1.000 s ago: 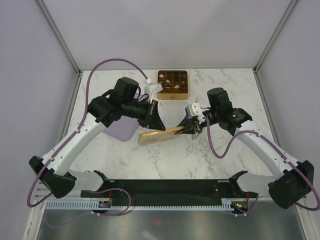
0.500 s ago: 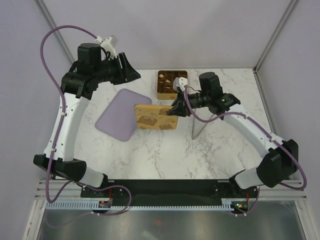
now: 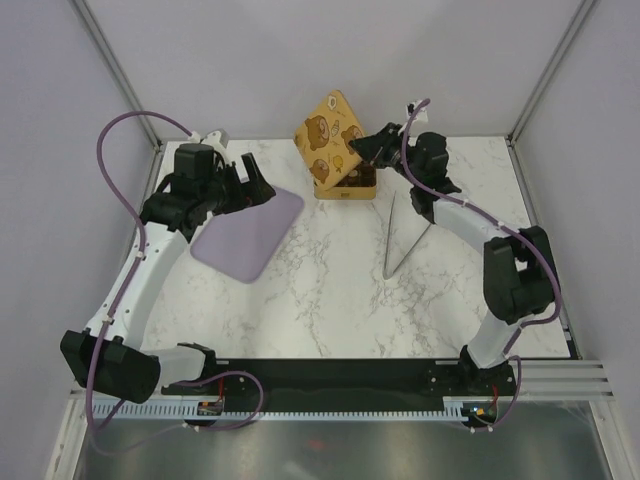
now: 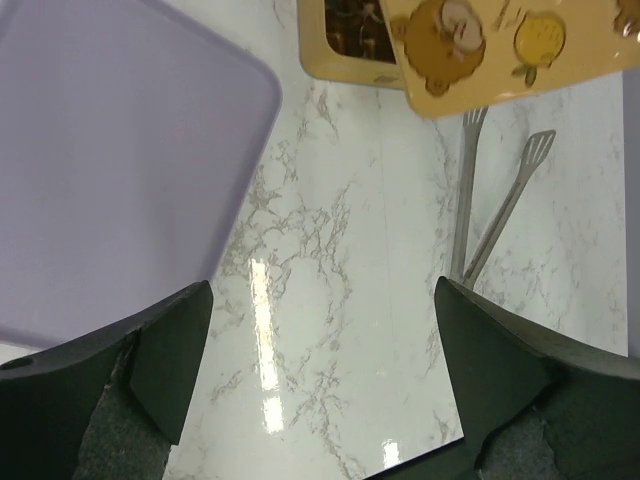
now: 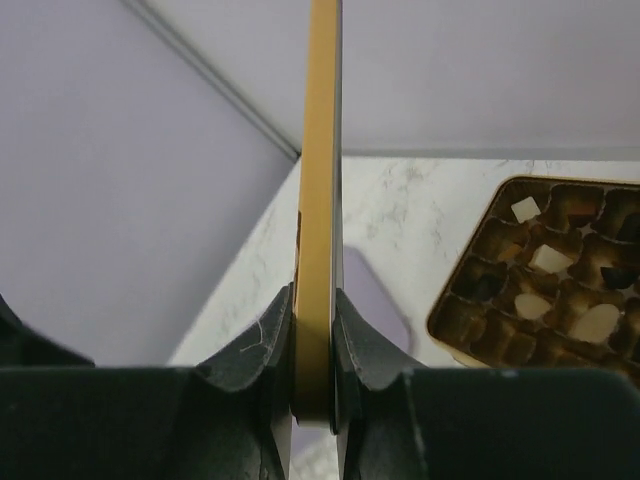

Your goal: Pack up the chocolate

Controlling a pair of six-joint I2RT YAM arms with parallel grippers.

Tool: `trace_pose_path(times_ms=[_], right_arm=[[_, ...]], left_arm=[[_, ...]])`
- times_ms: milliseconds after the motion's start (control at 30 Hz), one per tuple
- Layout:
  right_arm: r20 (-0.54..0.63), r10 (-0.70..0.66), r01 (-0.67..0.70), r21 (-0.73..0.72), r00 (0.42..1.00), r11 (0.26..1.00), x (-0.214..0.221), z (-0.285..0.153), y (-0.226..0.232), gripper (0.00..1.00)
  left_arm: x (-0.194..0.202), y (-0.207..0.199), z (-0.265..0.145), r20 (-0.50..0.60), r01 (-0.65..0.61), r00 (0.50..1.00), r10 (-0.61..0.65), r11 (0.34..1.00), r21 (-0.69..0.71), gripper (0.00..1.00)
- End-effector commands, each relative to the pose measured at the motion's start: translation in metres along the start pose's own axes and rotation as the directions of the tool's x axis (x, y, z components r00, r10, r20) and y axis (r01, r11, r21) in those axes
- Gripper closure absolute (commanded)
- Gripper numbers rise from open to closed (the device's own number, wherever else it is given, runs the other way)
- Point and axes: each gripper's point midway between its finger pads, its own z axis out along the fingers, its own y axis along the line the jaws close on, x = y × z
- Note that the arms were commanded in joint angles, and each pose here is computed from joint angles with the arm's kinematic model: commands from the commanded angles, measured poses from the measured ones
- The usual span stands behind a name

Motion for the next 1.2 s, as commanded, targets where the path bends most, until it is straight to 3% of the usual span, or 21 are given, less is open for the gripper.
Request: trace_pose_path(times_ms=[0, 167, 433, 1167], right_arm=[[0.335, 0.317, -0.332, -0.012, 0.887, 0.943, -0.047, 0.019, -0.016, 1.00], [0.411, 0.432, -0.443, -0.074, 0.803, 0.893, -0.033, 0.040, -0.030, 1.00], [0.535, 0.476, -0.562, -0.003, 0.698, 0.827, -0.003, 0.042, -0.076, 1.00], [0.508, 0.503, -0.624, 0.090, 0.699, 0.776, 0.047, 0.041, -0.130, 1.00]], left_arm=[[-0.007, -0.007, 0.016, 0.036, 0.010, 0.999, -0.012, 0.999, 0.048, 0.00], [-0.003, -0.013, 0.018, 0.010, 0.000, 1.000, -0.001, 0.997, 0.083, 0.00], [0.000, -0.012, 0.018, 0.002, -0.003, 1.000, 0.003, 0.996, 0.086, 0.00], [0.004, -0.016, 0.018, -0.012, -0.048, 0.999, 0.050, 0.992, 0.121, 0.00]])
